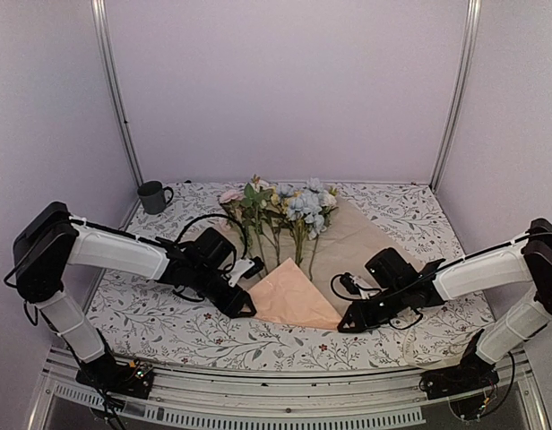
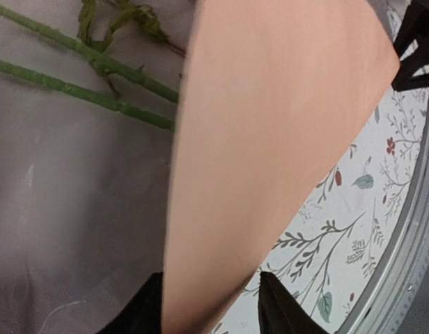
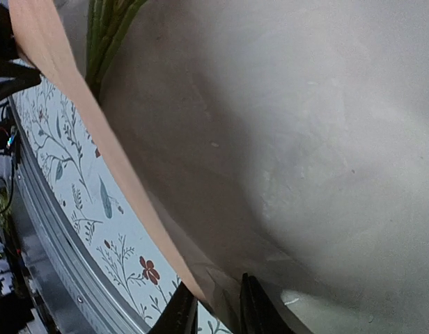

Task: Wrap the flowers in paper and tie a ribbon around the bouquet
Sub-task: Press the fold line of the 1/4-folded wrapping paper.

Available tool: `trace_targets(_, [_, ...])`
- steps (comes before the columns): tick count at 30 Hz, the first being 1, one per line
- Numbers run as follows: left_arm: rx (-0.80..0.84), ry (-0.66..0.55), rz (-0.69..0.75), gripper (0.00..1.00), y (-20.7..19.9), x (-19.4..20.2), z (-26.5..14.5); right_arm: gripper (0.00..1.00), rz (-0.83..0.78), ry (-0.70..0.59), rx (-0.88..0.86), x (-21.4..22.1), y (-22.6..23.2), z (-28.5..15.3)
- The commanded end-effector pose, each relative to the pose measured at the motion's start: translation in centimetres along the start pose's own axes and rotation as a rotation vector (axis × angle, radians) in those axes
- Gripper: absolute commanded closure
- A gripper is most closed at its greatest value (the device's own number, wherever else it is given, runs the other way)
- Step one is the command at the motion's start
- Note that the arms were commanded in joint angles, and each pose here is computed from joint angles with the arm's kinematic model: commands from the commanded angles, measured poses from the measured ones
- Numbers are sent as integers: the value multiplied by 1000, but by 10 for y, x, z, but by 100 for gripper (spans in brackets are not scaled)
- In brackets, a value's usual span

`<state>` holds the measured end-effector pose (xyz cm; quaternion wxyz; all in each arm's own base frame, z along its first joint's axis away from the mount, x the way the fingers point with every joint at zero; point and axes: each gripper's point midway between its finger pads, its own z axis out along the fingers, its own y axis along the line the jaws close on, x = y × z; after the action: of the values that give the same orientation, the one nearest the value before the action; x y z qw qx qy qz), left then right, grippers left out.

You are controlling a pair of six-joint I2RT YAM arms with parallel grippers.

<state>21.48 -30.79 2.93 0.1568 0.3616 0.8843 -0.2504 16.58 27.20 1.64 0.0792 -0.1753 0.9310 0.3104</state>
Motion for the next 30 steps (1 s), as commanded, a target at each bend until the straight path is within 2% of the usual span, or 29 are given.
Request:
trace_targets(1, [159,-14,2,74,-24,0,3,71,-11,63,38,15,-6,-6])
trace_targets(4, [187,-3,0,96,-27,5,5,58,-56,49,-3,12,5,-14])
trace_targets(5, [191,0,0,100,-28,6,5,54,-72,39,-12,9,9,-18])
trace_targets(9, [214,15,-5,100,-30,10,7,45,-129,-10,-18,-7,19,-25])
trace_targets(17, [246,27,-15,100,-37,16,2,49,-199,-44,-105,-36,43,-13])
trace_targets(20, [256,35,-18,100,-40,21,1,53,-207,-38,-124,-38,49,-9])
trace_targets(22, [265,44,-20,100,-43,25,1,59,-213,-41,-135,-38,53,-7])
trace_targets(27, [312,61,-13,100,-55,29,1,93,-185,-43,-155,-33,53,-7])
trace_targets(28, [326,60,-8,100,-59,29,-1,98,-178,-41,-149,-30,51,-7])
trace_targets(30, [337,54,-3,95,-63,29,-3,100,-158,-39,-126,-26,43,-7])
